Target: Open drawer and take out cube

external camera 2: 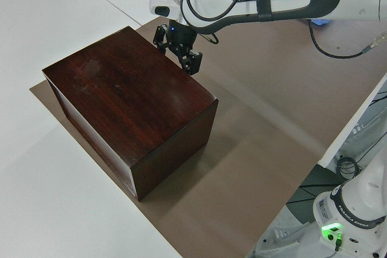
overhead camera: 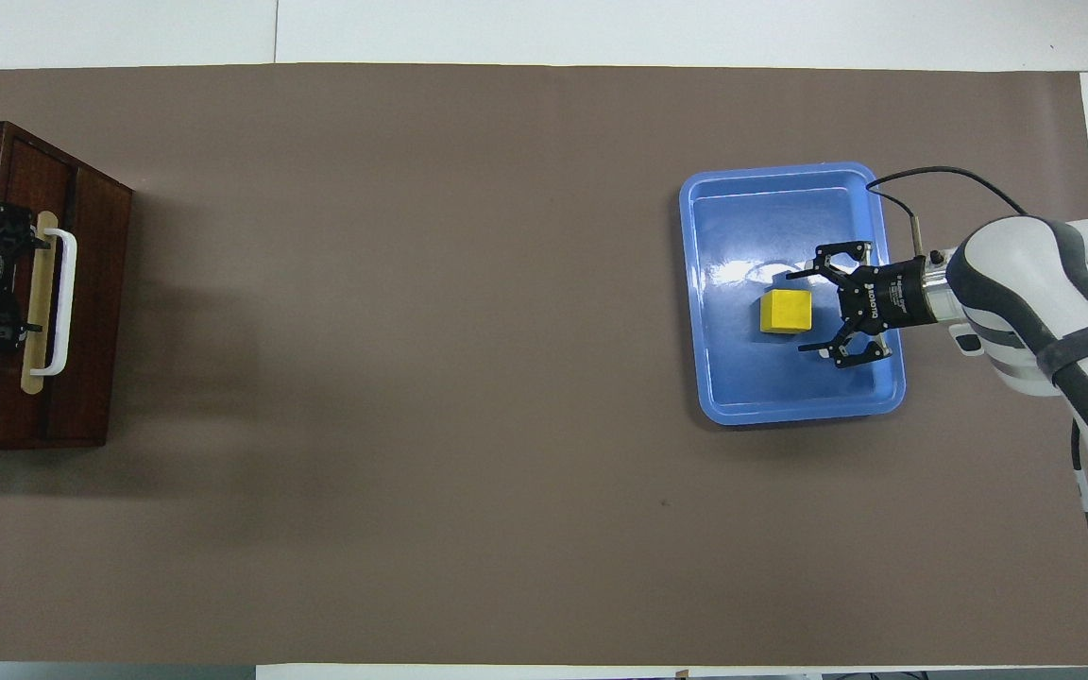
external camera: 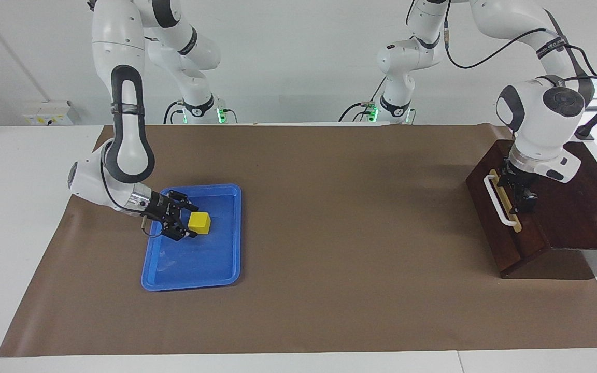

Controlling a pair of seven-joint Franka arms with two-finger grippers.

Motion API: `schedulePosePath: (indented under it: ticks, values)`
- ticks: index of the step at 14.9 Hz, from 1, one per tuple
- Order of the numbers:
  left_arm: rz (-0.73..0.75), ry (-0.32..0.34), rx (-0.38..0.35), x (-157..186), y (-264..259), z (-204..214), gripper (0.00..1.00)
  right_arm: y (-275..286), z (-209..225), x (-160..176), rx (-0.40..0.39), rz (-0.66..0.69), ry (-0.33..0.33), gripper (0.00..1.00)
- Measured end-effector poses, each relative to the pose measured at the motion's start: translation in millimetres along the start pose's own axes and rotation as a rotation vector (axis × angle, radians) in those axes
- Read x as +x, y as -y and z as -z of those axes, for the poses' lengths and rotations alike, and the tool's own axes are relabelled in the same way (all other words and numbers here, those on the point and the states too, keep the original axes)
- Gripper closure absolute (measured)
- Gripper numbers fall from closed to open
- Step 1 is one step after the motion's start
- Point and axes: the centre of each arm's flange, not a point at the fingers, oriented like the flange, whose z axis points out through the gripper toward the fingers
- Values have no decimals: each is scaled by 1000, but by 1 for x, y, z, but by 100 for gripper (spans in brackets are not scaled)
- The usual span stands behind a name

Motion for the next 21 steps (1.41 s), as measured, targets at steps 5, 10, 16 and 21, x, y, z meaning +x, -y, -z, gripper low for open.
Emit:
schedulePosePath:
  ticks: [5,10,16,21]
  values:
    - [-53,52,-28,-32,-8,14,0,25,55,-53,-58,157,-60,0]
    - [-530,64,-6,-81,-12,69,0,35,98,-133,-222,401,-217,0]
    - [-1062,156,47,-93,20,128,0,30,154,-196,-402,857,-359,0]
    - [-1267,249,49,-108,29,131,0,11,201,-229,-526,1211,-447,0]
